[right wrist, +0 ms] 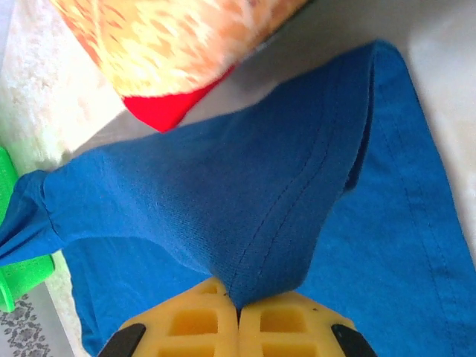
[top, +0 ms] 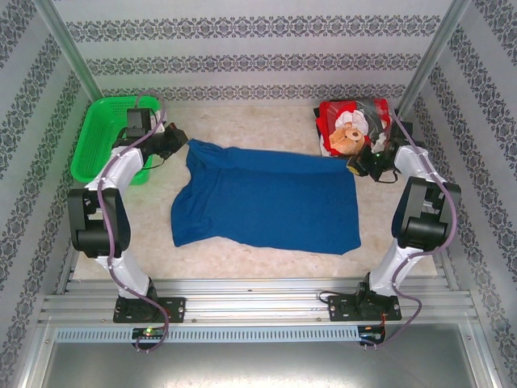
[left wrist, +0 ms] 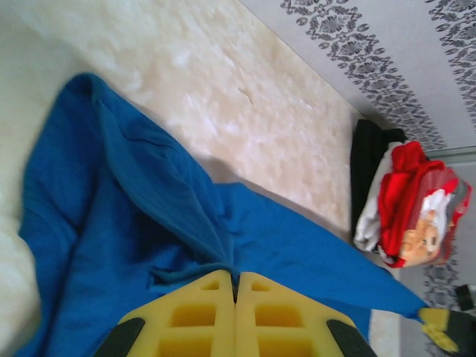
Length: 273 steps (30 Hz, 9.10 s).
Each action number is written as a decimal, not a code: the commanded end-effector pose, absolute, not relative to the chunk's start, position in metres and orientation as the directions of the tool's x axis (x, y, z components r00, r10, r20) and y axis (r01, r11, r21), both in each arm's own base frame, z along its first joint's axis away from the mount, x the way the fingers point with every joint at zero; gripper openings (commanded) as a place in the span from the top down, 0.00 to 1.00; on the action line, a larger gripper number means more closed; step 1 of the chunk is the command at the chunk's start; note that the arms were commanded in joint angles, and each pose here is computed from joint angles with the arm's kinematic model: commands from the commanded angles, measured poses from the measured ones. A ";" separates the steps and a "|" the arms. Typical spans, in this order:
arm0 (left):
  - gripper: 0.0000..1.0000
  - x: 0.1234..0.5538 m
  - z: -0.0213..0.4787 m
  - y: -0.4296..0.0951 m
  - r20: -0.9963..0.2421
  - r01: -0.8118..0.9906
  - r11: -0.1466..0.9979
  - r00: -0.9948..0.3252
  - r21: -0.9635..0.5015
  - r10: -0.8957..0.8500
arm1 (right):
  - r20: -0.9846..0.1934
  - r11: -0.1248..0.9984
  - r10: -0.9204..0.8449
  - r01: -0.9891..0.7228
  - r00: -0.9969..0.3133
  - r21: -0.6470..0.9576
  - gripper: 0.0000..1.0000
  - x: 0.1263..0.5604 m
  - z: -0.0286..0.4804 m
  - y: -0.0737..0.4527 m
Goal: Fold and stack the t-shirts
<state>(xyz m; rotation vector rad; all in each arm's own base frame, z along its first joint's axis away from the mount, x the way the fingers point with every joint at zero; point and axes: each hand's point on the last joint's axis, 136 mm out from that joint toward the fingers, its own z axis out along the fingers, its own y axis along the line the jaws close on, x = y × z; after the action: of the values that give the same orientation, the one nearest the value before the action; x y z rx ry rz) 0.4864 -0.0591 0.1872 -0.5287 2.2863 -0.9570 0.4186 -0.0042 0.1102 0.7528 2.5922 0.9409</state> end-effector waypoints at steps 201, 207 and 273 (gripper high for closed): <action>0.81 0.509 0.053 -0.129 -0.290 0.287 0.923 -0.888 0.256 0.357 | -0.340 0.691 0.328 -0.021 -0.881 0.723 0.02 0.334 0.190 0.103; 0.77 0.514 0.051 -0.128 -0.275 0.313 0.918 -0.885 0.245 0.375 | -0.327 0.690 0.328 -0.012 -0.886 0.724 0.02 0.333 0.185 0.104; 0.54 0.539 0.053 -0.132 -0.191 -0.394 0.795 -0.831 -0.461 -0.523 | -0.303 0.679 0.317 -0.008 -0.899 0.734 0.02 0.335 0.173 0.109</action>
<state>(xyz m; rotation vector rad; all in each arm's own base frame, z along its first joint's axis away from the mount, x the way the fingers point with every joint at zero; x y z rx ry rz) 0.5303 -0.1198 0.0526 -0.6783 2.7107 -0.5357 0.3360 0.1021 0.1755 0.2639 2.4841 1.0484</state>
